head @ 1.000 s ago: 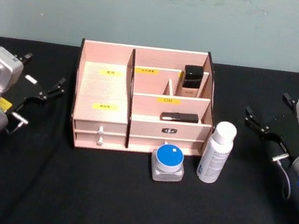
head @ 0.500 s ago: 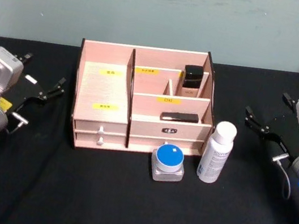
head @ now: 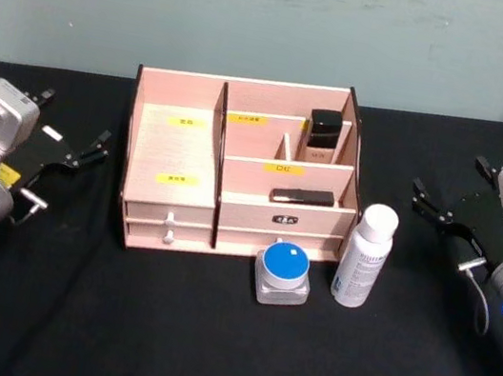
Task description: Pick up the facial cleanser and watermelon frost from the table and place them into the tiered storage box.
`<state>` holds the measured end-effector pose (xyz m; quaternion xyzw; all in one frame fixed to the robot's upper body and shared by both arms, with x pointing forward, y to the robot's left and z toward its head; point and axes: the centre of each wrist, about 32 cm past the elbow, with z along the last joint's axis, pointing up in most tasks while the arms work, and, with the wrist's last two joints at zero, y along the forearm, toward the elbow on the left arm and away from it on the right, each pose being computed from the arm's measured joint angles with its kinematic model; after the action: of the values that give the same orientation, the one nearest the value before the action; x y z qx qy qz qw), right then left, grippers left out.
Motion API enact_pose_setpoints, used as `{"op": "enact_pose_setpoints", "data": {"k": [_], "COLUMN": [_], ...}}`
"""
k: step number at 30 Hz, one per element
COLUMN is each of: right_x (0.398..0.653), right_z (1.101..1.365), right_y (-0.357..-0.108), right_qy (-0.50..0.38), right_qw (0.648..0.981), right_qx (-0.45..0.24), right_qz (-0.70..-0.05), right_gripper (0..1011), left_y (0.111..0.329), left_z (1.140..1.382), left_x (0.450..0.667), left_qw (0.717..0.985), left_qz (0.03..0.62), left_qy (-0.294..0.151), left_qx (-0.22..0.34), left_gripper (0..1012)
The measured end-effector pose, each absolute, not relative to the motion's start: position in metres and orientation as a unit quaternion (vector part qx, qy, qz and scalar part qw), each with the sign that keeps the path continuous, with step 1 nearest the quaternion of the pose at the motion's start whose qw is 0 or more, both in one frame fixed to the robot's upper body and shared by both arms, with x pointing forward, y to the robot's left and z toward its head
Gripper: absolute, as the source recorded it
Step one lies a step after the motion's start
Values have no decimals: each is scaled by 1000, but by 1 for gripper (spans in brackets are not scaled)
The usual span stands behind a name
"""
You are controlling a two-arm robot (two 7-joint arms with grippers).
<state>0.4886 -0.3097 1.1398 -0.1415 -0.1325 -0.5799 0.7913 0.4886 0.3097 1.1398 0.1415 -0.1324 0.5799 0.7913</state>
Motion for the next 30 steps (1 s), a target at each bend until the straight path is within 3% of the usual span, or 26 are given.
{"op": "enact_pose_setpoints", "data": {"k": [12, 30], "right_x": [483, 423], "right_z": [1154, 1201], "right_y": [-312, -313], "right_qy": [-116, -128], "right_qw": [806, 853], "right_qx": [-116, -56], "right_qz": [-569, -502], "right_gripper": [1002, 1002], "left_y": [310, 310], "left_z": [1140, 1140], "left_x": [489, 489], "left_qw": [791, 791], "left_qz": [580, 580], "left_qy": [-132, -132], "left_qx": [142, 141], "left_gripper": [1010, 1010]}}
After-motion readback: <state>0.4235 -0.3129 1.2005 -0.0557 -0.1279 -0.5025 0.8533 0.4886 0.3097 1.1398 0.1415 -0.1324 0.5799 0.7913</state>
